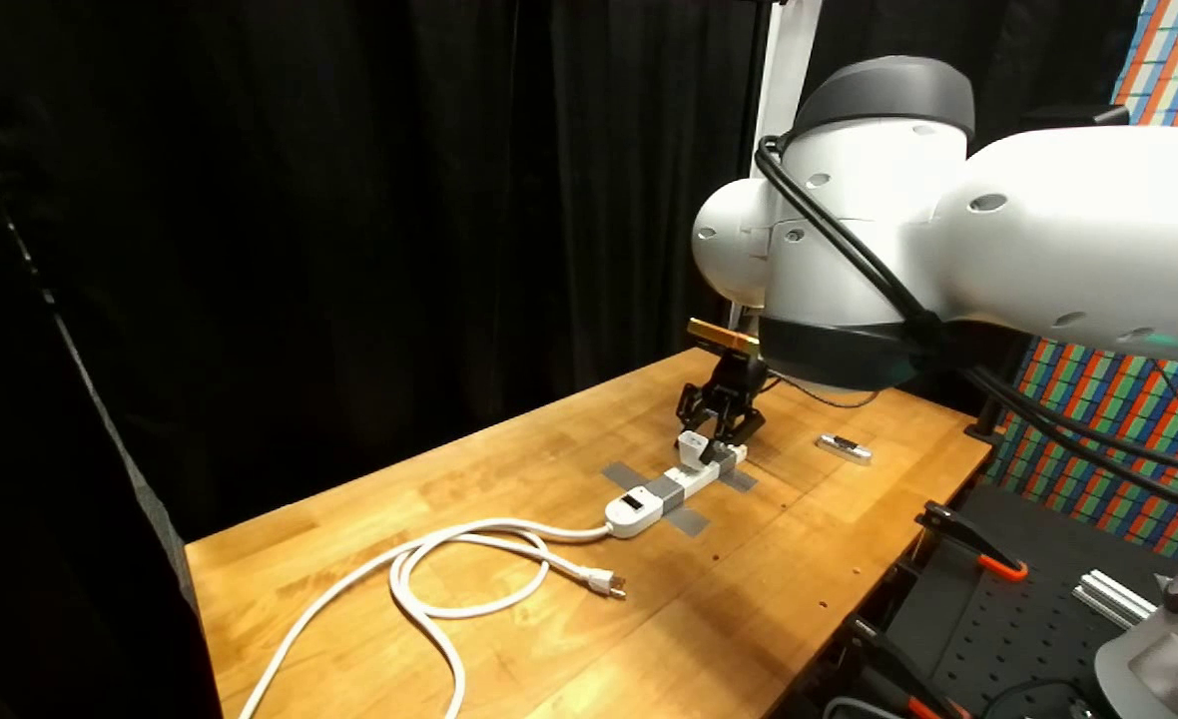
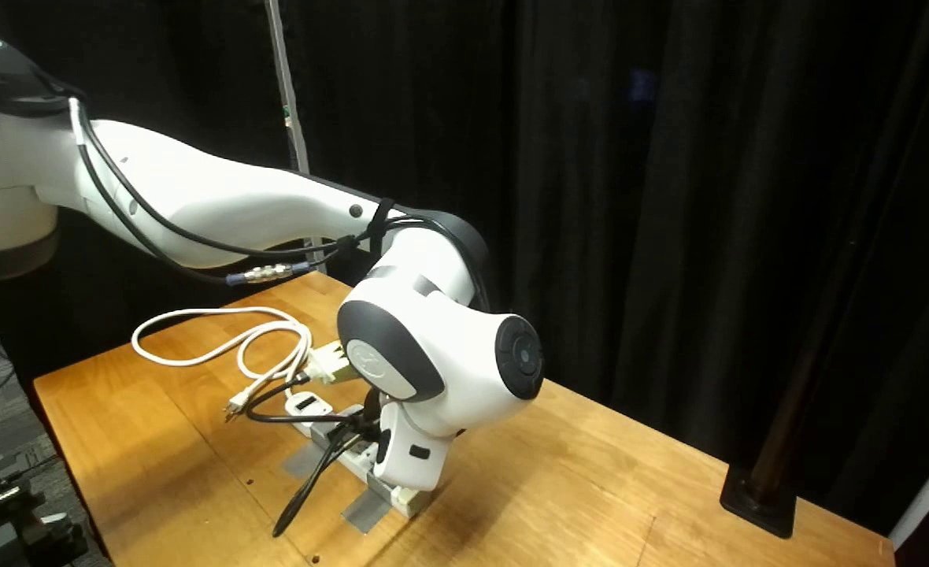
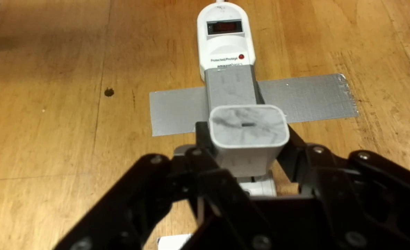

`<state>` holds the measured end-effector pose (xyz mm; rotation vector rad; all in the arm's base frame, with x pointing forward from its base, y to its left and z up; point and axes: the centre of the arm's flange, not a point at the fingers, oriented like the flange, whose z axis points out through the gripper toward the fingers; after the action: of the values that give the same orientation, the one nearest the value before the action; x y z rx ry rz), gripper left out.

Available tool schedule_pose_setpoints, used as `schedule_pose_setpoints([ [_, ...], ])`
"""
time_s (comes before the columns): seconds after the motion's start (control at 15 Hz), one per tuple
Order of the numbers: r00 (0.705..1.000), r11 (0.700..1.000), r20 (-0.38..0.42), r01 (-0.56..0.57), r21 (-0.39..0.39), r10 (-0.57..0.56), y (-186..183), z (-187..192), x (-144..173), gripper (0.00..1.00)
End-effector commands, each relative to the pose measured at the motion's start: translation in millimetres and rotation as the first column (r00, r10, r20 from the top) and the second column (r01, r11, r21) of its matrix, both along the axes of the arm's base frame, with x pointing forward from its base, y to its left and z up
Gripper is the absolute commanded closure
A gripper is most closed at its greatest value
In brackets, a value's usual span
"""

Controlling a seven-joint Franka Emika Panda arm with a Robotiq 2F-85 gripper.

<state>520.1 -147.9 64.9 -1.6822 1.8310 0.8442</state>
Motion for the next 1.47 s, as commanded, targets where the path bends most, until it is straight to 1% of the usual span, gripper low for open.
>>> schedule_pose_setpoints([
  [0.0, 1.000, 1.000, -0.011, 0.005, 0.013, -0.005, -49.5, -26.8, 19.9, 0.77],
  [0.73, 1.000, 0.999, -0.014, 0.008, 0.052, -0.007, -47.3, -29.1, 15.4, 0.77],
  [1.4, 0.998, 0.999, 0.050, 0.022, 0.050, -0.024, -46.7, -17.1, 28.1, 0.77],
])
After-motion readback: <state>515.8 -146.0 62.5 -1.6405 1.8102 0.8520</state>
